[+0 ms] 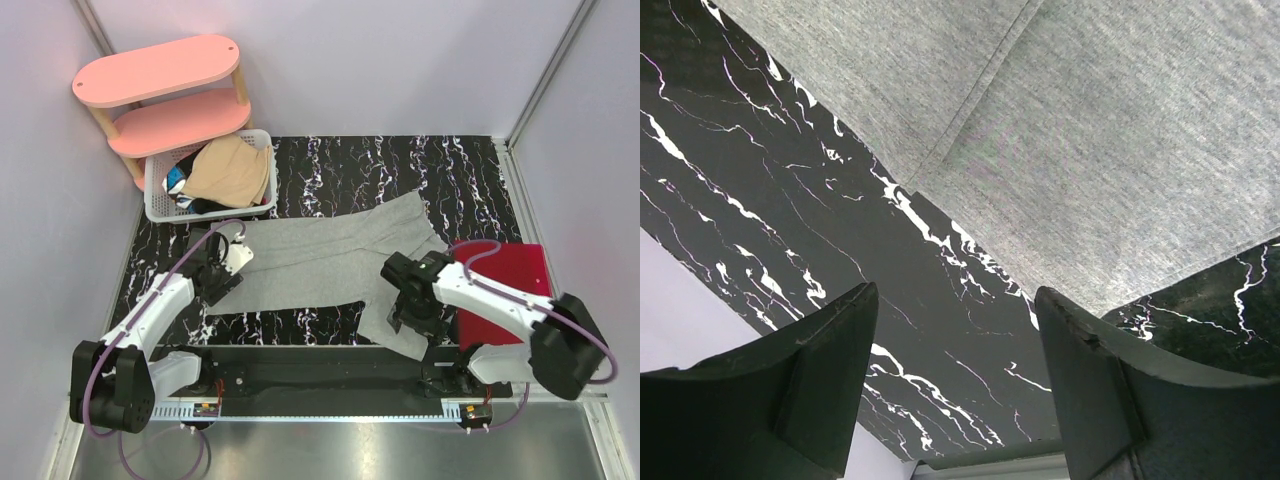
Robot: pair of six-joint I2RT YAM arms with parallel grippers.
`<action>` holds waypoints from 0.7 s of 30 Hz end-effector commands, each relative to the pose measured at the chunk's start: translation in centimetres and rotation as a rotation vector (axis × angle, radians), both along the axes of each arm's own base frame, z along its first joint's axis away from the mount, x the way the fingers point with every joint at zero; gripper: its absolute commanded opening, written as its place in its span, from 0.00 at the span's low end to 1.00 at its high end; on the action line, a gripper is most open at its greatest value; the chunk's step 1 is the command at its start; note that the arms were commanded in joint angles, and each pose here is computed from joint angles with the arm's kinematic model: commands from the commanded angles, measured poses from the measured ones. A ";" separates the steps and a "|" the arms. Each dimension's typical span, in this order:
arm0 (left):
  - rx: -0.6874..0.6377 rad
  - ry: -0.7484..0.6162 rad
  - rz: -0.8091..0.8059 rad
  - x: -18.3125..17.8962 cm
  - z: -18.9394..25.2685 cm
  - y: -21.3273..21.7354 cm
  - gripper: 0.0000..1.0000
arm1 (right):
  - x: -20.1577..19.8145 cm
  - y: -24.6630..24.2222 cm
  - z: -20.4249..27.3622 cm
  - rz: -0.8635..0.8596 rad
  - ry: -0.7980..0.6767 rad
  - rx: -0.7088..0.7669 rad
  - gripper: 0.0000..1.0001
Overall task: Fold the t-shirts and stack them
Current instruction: Grap the side of the flattened tshirt closest away from the robot with both arms
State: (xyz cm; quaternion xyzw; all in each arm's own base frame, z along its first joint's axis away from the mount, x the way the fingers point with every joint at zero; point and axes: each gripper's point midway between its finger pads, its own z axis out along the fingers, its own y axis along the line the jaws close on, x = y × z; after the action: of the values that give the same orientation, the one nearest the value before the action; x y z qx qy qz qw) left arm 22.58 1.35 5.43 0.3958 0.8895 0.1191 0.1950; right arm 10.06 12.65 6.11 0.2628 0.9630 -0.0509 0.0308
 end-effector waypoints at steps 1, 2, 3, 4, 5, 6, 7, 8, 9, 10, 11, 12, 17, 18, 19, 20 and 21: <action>-0.022 -0.063 -0.013 1.5 1.7 -0.4 0.69 | -1.8 -0.8 -1.9 -0.024 0.100 -0.037 0.85; -0.025 -0.061 -0.013 1.5 1.7 -0.5 0.69 | -1.6 -0.9 -2.3 -0.039 0.103 -0.049 0.84; -0.033 -0.058 -0.013 1.6 1.7 -0.6 0.69 | -1.4 -1.0 -2.4 -0.071 0.096 -0.063 0.83; -0.035 -0.055 -0.015 1.6 1.6 -0.7 0.69 | -0.9 -1.0 -2.4 -0.083 0.082 -0.072 0.83; -0.038 -0.048 -0.015 1.7 1.5 -0.8 0.69 | -0.5 -1.5 -2.6 -0.096 0.067 -0.102 0.83; -0.036 -0.044 -0.016 1.7 1.4 -0.8 0.69 | -0.2 -1.5 -2.6 -0.134 0.055 -0.110 0.84; -0.036 -0.044 -0.017 1.7 1.4 -0.8 0.69 | -0.1 -1.6 -2.7 -0.152 0.051 -0.114 0.84; -0.034 -0.039 -0.019 1.8 1.3 -0.8 0.69 | 0.1 -1.4 -2.9 -0.167 0.041 -0.108 0.84; -0.033 -0.041 -0.021 1.8 1.4 -0.8 0.69 | 0.0 -1.6 -3.3 -0.199 0.040 -0.117 0.84; -0.032 -0.040 -0.023 1.8 1.4 -0.8 0.68 | 0.0 -1.7 -3.6 -0.213 0.031 -0.118 0.83; -0.032 -0.045 -0.024 1.8 1.5 -0.8 0.69 | 0.7 -1.2 -4.1 -0.221 -0.006 -0.087 0.82; -0.031 -0.043 -0.025 1.8 1.5 -0.7 0.68 | 0.6 -1.4 -4.8 -0.234 -0.016 -0.087 0.81; -0.018 -0.047 -0.022 1.4 1.4 -0.4 0.68 | 3.5 -2.4 -4.1 -0.227 -0.177 -0.117 0.82; -0.020 -0.045 -0.018 1.2 1.3 -0.4 0.68 | 3.5 -2.9 -4.2 -0.236 -0.188 -0.138 0.82; -0.020 -0.044 -0.013 1.1 1.3 -0.4 0.69 | 3.4 -3.4 -4.1 -0.244 -0.192 -0.155 0.82; -0.022 -0.050 -0.010 1.1 1.3 -0.4 0.69 | 3.6 -3.6 -4.0 -0.239 -0.207 -0.171 0.82; -0.022 -0.049 -0.009 1.0 1.3 -0.4 0.69 | 3.5 -4.0 -4.1 -0.239 -0.202 -0.190 0.83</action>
State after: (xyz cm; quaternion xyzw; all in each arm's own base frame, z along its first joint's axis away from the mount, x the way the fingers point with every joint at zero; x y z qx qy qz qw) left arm 22.83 1.15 5.61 0.3984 0.8891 0.1140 0.1941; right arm 11.95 10.70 1.77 0.3553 0.9268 -0.0889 0.0828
